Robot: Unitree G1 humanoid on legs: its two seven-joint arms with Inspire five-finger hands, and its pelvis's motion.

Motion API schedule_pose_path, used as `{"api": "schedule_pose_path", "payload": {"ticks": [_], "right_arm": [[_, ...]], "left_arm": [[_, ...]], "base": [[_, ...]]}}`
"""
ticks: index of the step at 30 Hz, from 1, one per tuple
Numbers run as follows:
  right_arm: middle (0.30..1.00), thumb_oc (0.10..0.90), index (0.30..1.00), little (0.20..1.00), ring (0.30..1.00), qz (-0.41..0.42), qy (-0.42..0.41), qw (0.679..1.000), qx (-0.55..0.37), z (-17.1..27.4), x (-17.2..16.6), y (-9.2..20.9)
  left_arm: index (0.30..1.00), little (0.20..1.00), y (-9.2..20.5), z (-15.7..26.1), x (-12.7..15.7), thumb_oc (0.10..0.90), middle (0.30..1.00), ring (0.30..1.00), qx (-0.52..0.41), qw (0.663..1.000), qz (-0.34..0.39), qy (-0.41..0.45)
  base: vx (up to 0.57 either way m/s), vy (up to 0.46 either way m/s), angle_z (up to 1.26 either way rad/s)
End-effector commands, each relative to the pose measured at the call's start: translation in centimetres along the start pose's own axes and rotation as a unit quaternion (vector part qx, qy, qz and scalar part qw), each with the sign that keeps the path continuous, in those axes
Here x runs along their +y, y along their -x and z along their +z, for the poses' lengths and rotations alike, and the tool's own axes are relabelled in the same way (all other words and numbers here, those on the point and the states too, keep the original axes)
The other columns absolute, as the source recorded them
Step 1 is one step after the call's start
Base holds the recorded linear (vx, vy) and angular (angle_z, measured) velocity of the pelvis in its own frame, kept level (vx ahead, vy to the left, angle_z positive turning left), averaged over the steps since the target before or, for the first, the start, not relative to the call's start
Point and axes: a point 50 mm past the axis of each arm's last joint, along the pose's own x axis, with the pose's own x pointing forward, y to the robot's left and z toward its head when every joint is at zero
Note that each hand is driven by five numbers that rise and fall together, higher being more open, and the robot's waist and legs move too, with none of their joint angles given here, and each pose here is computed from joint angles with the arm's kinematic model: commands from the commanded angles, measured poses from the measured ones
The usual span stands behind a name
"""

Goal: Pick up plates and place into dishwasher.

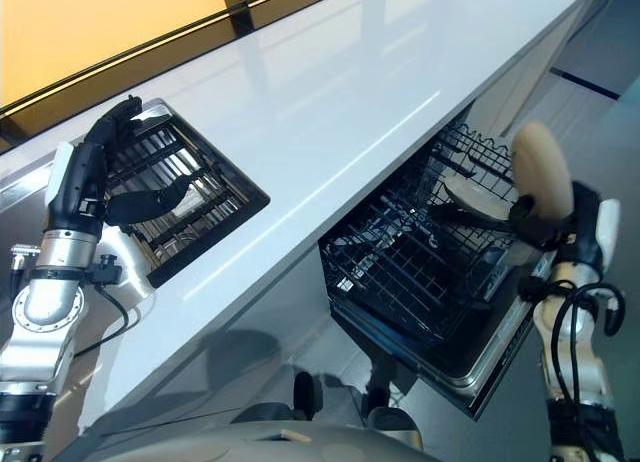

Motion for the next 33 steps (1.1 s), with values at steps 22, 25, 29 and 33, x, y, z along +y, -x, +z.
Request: {"api": "schedule_pose_path", "payload": {"ticks": [22, 25, 29, 33], "right_arm": [[0.3, 0.1, 0.3, 0.2, 0.3, 0.254, -0.005, 0.962, -0.098, 4.3, 4.5, 0.1], [0.3, 0.1, 0.3, 0.2, 0.3, 0.251, 0.041, 0.966, -0.045, 2.4, 5.4, 0.2], [0.3, 0.1, 0.3, 0.2, 0.3, 0.217, 0.126, 0.968, -0.021, 0.7, 6.1, 0.0], [0.3, 0.1, 0.3, 0.2, 0.3, 0.177, 0.18, 0.967, -0.042, 1.4, 6.7, -0.6]], "left_arm": [[0.9, 0.9, -0.1, -0.3, 3.6, 0.8, 0.9, 0.9, -0.014, 0.992, 0.121, -0.011], [0.9, 0.9, -0.2, -0.4, 3.5, 0.8, 0.9, 0.9, -0.012, 0.993, 0.121, -0.009], [0.9, 0.9, -0.5, -0.1, 3.2, 0.8, 0.9, 0.9, -0.011, 0.993, 0.116, -0.006], [0.9, 0.9, -1.0, 0.2, 2.6, 0.8, 0.9, 0.9, -0.011, 0.994, 0.109, -0.003]], "base": [[-0.01, -0.008, 0.0], [0.0, 0.0, 0.0], [0.0, 0.0, 0.0], [0.01, -0.002, 0.03]]}}
